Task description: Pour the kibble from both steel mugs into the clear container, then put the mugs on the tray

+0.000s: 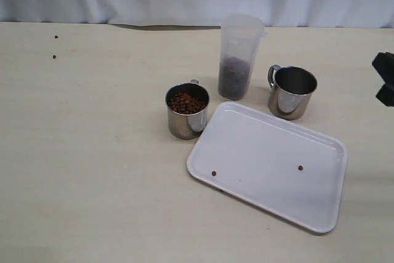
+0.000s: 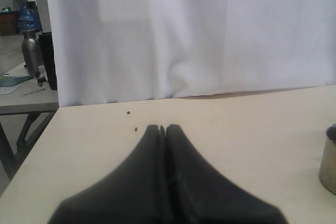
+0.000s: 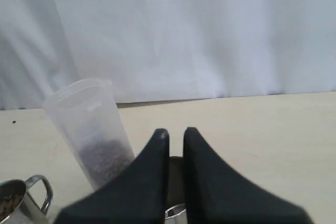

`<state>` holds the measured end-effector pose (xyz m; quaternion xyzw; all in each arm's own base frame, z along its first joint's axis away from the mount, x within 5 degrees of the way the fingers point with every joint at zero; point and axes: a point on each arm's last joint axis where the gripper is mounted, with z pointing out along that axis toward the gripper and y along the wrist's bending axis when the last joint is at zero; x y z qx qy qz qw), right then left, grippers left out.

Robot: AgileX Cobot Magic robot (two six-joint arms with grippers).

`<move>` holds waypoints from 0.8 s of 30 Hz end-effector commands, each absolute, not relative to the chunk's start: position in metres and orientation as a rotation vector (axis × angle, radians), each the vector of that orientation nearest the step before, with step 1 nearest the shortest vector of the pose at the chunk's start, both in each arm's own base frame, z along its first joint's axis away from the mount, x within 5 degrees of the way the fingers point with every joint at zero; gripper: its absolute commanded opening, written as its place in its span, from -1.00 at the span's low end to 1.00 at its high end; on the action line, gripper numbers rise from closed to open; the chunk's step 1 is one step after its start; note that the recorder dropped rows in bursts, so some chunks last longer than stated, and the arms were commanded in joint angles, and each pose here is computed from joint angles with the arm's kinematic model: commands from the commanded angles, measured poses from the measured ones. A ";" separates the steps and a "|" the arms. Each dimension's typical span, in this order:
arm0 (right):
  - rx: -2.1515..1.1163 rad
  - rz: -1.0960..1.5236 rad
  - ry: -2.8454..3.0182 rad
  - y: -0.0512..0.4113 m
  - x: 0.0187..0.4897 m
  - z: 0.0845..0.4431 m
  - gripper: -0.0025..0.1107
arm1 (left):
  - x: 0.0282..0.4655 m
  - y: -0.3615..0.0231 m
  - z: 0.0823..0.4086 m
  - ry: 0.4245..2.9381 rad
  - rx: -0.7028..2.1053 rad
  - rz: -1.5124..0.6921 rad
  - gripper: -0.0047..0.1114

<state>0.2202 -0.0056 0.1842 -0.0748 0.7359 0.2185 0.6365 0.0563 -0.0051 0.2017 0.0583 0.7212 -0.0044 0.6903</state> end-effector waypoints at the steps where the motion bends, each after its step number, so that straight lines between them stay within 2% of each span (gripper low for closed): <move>1: -0.008 0.326 1.606 -0.009 0.174 0.187 -0.86 | 0.056 -0.005 0.201 1.608 0.119 -0.020 -0.92; 3: 0.071 0.268 1.583 -0.009 0.153 0.184 -0.86 | 0.056 -0.005 0.201 1.608 0.119 -0.020 -0.92; 7: -0.026 0.207 1.616 -0.002 0.139 0.192 -0.86 | 0.056 -0.005 0.201 1.608 0.119 -0.020 -0.92; 24: 0.088 0.017 1.502 0.003 0.068 0.215 -0.86 | 0.056 -0.005 0.201 1.608 0.119 -0.020 -0.92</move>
